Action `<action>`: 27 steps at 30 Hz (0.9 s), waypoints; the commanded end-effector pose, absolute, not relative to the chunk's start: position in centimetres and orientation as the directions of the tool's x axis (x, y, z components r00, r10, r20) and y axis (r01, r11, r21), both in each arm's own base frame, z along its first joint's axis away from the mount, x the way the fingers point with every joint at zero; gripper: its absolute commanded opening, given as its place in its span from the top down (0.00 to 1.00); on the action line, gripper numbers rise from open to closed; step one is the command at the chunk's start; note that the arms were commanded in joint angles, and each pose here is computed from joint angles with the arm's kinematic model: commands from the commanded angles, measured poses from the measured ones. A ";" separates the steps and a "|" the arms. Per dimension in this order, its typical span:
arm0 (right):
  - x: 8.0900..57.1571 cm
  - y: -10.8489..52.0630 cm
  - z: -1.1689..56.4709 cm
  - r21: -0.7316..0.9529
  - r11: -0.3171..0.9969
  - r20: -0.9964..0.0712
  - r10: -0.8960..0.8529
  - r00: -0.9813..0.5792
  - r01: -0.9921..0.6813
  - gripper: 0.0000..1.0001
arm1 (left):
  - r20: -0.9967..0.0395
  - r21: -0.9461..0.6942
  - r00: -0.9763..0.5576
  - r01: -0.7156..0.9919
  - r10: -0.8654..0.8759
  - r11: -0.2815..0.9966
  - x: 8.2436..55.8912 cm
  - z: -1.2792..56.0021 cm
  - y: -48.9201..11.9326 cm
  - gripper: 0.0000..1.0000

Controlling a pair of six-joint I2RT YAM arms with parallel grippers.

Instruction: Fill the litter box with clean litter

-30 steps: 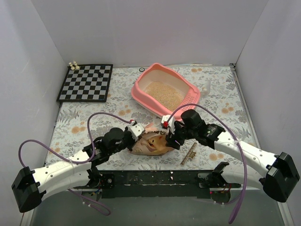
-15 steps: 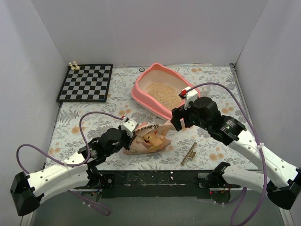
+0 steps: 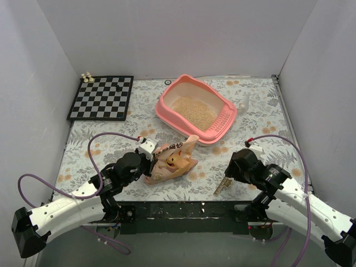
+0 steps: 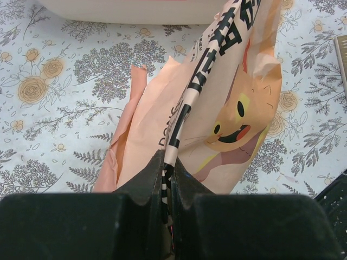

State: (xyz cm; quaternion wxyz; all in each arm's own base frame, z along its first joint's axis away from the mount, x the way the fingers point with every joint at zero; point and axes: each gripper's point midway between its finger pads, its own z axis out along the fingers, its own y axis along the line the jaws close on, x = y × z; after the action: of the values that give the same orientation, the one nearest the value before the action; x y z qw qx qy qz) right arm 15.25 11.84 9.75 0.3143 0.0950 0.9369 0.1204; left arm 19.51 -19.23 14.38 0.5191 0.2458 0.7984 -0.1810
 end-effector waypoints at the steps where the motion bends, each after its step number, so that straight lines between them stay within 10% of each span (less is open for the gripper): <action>1: 13.1 11.3 6.7 0.355 0.888 -0.442 0.435 -0.784 0.293 0.36 | -0.966 -0.082 -0.248 0.544 0.067 0.835 20.8 18.9 -19.4 0.98; 20: 12.6 12.3 3.1 0.395 0.848 -0.366 0.498 -0.786 0.353 0.53 | -0.968 -0.065 -0.235 0.556 0.082 0.828 20.7 18.8 -19.3 0.97; 27: 13.1 12.0 3.3 0.393 0.849 -0.391 0.502 -0.771 0.353 0.99 | -0.968 -0.059 -0.233 0.565 0.090 0.823 20.6 18.7 -19.5 0.96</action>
State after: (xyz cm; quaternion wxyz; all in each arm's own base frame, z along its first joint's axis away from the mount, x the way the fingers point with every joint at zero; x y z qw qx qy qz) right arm 12.46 12.27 3.12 0.2327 0.2215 0.9344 0.1539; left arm 19.17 -19.31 14.48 0.5171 0.2518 0.7961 -0.1883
